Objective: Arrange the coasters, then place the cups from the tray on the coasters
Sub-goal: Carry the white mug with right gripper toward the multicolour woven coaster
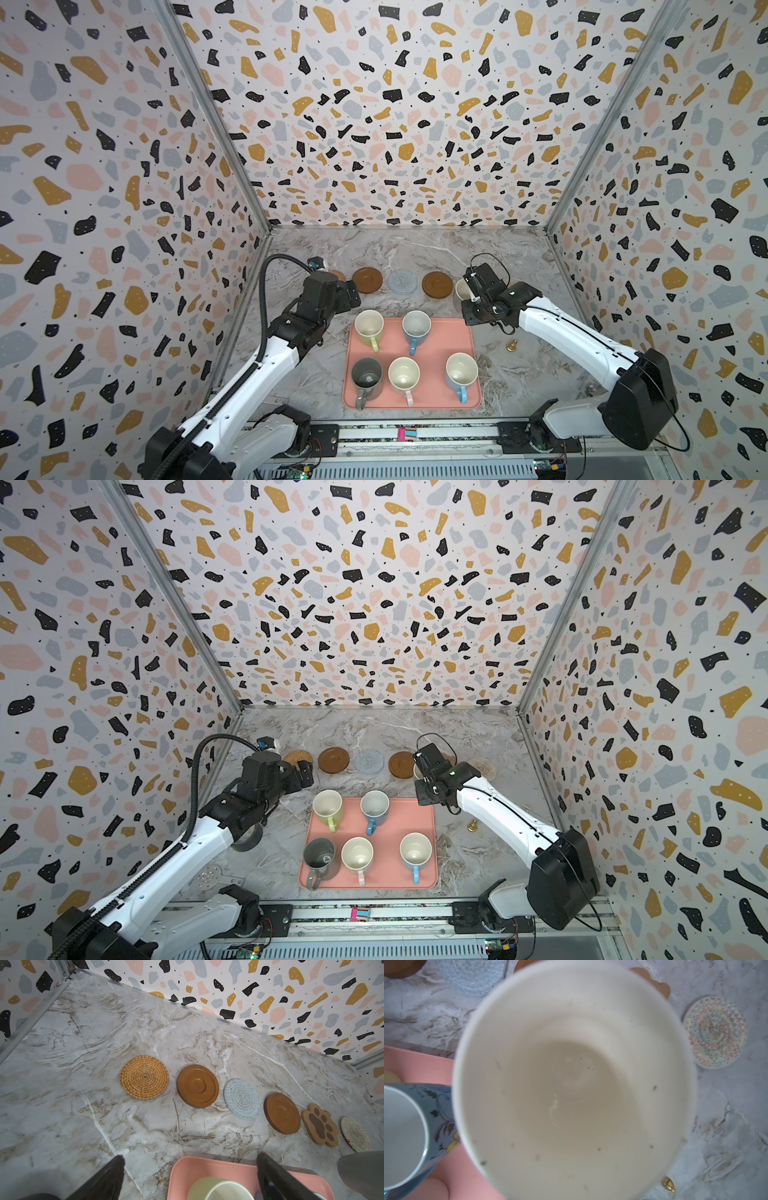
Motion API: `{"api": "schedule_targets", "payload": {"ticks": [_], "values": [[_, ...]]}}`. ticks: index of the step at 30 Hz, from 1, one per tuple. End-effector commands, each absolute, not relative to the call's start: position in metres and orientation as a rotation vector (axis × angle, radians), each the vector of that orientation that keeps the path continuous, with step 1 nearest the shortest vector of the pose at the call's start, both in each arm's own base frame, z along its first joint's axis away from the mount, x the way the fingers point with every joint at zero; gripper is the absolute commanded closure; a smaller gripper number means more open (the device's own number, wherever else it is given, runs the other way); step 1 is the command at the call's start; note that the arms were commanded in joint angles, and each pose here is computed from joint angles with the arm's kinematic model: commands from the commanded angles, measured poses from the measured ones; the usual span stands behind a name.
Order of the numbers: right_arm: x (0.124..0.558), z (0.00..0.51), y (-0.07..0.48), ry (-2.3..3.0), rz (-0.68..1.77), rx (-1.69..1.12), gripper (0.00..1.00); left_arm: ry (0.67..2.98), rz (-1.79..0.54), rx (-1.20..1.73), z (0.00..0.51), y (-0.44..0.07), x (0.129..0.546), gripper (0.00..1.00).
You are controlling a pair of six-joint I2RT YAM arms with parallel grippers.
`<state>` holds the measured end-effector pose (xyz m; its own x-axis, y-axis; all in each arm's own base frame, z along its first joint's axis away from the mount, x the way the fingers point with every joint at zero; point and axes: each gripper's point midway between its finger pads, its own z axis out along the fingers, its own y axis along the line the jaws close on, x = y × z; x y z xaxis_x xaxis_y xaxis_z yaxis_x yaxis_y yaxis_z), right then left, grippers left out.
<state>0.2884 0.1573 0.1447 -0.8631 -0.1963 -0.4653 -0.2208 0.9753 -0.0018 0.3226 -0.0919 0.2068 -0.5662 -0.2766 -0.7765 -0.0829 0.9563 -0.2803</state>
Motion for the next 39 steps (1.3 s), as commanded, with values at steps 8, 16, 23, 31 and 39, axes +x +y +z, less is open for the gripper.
{"api": "schedule_targets", "payload": {"ticks": [8,16,23,31,39], "values": [[0.319,0.174,0.145,2.541,0.083,-0.307,0.92,2.149,-0.250,-0.263,0.209,-0.089,0.321,0.00],[0.337,0.176,0.118,2.516,0.051,-0.344,0.92,2.144,-0.246,-0.262,0.212,-0.088,0.320,0.00],[0.356,0.177,0.087,2.490,0.036,-0.323,0.92,2.136,-0.244,-0.255,0.216,-0.088,0.322,0.01],[0.377,0.176,0.052,2.469,0.002,-0.288,0.92,2.126,-0.239,-0.247,0.220,-0.087,0.321,0.00],[0.387,0.167,0.025,2.479,-0.035,-0.296,0.92,2.119,-0.238,-0.240,0.223,-0.087,0.320,0.01]]}}
